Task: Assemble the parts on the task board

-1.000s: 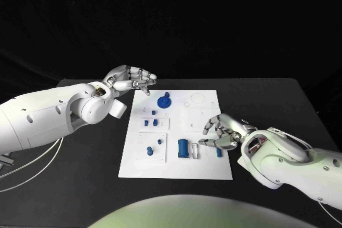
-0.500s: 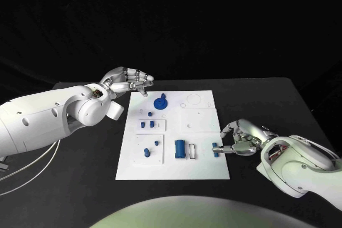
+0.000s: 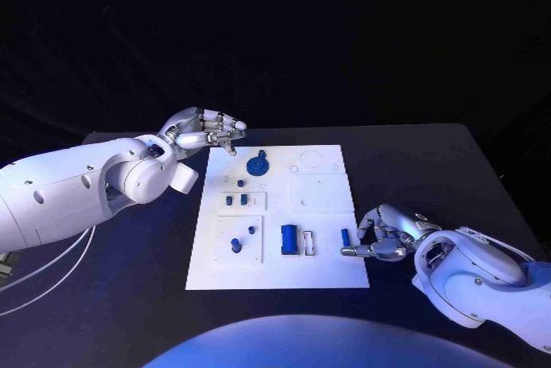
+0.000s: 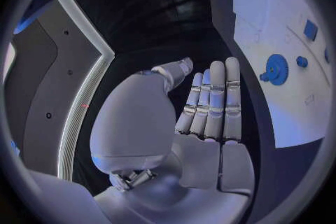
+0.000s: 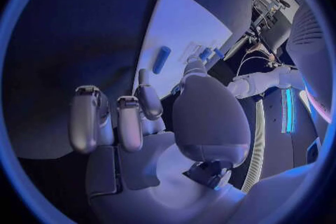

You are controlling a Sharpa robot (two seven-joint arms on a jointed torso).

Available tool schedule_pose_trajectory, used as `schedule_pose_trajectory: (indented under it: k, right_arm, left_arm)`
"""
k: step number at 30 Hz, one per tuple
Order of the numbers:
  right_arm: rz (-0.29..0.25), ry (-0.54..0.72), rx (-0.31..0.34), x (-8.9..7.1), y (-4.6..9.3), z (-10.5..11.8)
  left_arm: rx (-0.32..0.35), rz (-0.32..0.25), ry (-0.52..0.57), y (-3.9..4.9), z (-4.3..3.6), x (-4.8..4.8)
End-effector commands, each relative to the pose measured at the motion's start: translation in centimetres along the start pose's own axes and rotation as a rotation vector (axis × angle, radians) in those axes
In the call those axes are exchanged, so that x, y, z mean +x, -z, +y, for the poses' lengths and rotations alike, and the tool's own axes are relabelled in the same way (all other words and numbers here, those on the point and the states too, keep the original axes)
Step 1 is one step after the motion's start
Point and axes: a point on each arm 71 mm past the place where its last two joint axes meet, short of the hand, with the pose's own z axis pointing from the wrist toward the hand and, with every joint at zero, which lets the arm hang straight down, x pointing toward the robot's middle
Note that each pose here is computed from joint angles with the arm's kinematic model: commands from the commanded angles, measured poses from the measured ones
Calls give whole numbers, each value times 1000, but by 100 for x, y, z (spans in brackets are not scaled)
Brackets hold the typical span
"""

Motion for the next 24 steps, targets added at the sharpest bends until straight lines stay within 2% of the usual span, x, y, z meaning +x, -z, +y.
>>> schedule_pose_trajectory:
  k: [1,9,24]
  right_arm:
    - [-13,38,13,15,-20,6]
    - [-30,17,-14,51,-43,69]
    - [-16,41,-19,116,-106,97]
  left_arm:
    - [7,18,5,-9,-10,26]
    - [7,17,5,-6,-9,23]
    - [6,19,5,-4,-10,26]
